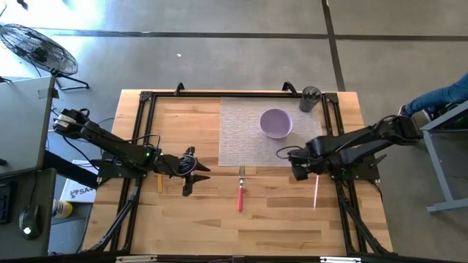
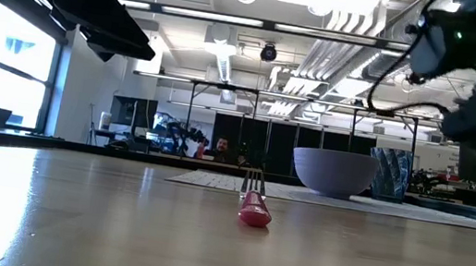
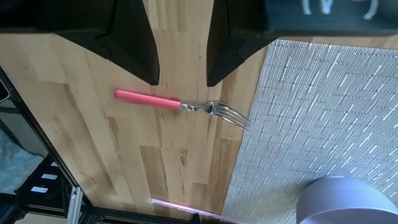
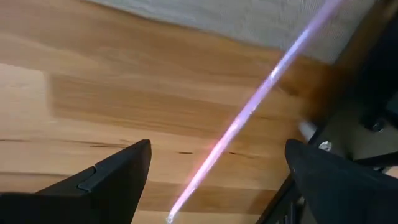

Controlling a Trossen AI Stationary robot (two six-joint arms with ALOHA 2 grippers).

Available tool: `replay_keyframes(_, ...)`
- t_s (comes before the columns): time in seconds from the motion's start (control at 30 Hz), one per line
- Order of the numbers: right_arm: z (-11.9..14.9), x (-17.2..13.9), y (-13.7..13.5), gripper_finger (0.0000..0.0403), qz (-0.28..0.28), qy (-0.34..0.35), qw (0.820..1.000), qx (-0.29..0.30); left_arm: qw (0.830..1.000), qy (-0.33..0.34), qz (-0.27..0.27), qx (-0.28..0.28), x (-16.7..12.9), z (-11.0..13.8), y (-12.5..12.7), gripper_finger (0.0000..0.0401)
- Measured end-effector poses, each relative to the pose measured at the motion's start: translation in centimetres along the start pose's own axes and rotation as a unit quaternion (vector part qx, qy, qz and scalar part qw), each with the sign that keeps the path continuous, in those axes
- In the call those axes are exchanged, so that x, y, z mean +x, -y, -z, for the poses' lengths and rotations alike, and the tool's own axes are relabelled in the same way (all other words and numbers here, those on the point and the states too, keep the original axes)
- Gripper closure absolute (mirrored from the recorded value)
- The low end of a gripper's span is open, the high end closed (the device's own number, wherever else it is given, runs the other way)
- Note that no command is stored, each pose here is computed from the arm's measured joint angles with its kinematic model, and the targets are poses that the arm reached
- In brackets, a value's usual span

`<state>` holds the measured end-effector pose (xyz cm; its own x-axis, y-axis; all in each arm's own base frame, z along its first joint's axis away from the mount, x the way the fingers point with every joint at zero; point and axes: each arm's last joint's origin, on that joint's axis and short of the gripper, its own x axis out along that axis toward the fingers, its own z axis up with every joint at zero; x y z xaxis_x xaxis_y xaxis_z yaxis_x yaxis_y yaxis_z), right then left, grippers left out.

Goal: Pick & Place Utensil
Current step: Put the pink straw into the blue cup

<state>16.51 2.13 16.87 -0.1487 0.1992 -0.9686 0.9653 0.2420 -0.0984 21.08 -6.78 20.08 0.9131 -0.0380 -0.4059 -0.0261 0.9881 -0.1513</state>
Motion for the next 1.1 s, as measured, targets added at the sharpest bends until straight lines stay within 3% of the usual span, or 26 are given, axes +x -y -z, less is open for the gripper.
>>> replay_keyframes(0.23, 0.4, 3.0, 0.5, 0.0051, -0.023, -0.054, 0.998, 0.007, 1.000, 0.000, 0.000, 0.000, 0.0, 0.0, 0.0, 0.0272)
replay_keyframes(0.47, 0.6, 4.9, 0.2, 0.0100, -0.082, -0.081, 0.993, 0.003, 1.000, 0.000, 0.000, 0.000, 0.0, 0.0, 0.0, 0.0272)
replay_keyframes(1.1, 1.1, 4.7, -0.5, 0.0253, -0.101, -0.076, 0.992, -0.016, 1.000, 0.000, 0.000, 0.000, 0.0, 0.0, 0.0, 0.0272)
